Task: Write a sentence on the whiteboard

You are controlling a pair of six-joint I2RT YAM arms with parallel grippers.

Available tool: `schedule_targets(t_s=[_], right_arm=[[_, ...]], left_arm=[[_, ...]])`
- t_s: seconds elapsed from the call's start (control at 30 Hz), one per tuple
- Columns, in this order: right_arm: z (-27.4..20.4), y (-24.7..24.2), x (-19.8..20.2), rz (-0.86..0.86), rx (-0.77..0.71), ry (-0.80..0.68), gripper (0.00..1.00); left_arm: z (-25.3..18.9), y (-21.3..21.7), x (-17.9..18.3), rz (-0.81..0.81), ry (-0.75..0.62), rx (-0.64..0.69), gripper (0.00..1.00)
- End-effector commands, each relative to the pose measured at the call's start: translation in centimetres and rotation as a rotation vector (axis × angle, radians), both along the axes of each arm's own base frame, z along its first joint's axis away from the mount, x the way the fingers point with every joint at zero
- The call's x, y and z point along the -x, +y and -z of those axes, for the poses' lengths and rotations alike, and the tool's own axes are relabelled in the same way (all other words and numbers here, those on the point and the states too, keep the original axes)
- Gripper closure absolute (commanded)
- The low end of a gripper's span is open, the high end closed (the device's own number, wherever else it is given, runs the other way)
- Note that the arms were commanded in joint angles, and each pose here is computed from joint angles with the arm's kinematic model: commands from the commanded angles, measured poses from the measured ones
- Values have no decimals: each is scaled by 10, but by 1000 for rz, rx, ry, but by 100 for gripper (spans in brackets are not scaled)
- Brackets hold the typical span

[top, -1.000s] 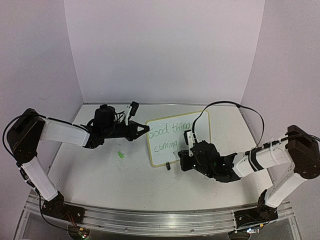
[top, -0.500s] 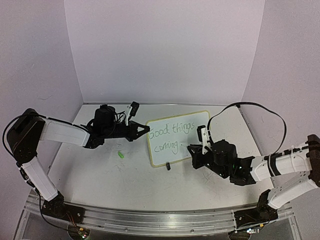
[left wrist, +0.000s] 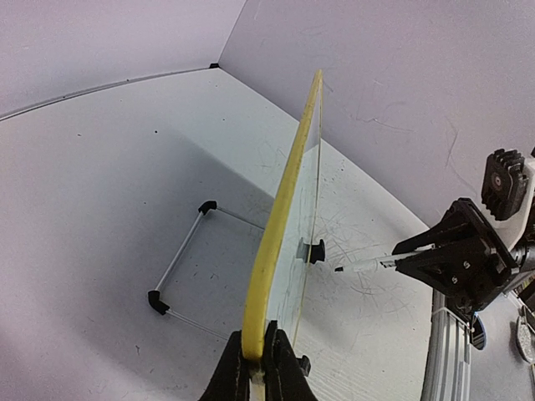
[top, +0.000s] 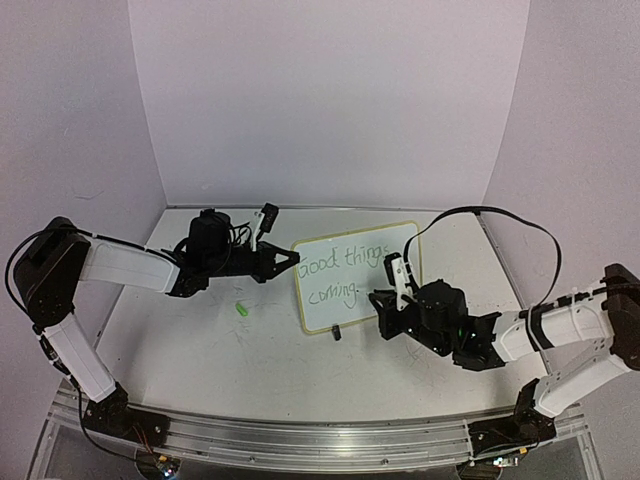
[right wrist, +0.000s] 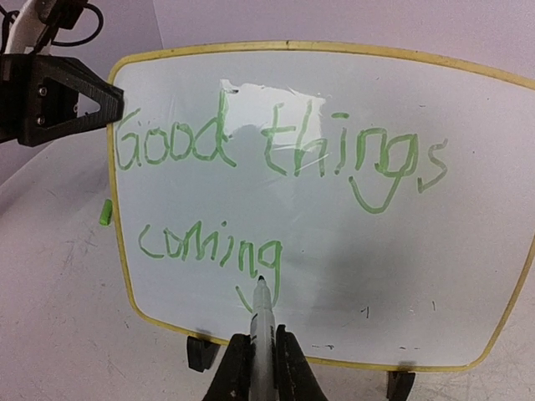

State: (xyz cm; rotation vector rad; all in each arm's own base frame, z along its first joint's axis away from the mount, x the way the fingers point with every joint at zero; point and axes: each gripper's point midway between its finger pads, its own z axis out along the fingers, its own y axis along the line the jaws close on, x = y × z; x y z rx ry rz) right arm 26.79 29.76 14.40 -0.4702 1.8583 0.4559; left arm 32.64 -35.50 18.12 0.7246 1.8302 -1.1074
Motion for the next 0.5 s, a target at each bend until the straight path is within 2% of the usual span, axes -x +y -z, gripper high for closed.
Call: schedule_targets(t_s=[0.0,0.47], right_arm=[[-12,7,-5,-1,-44,-27,100],[-5,15,3,-67,-23,-15,100]], left_arm=[[-14,7,-15,-66,-93,-27,100],[-14,8,-16,-70,-95,-31,100]])
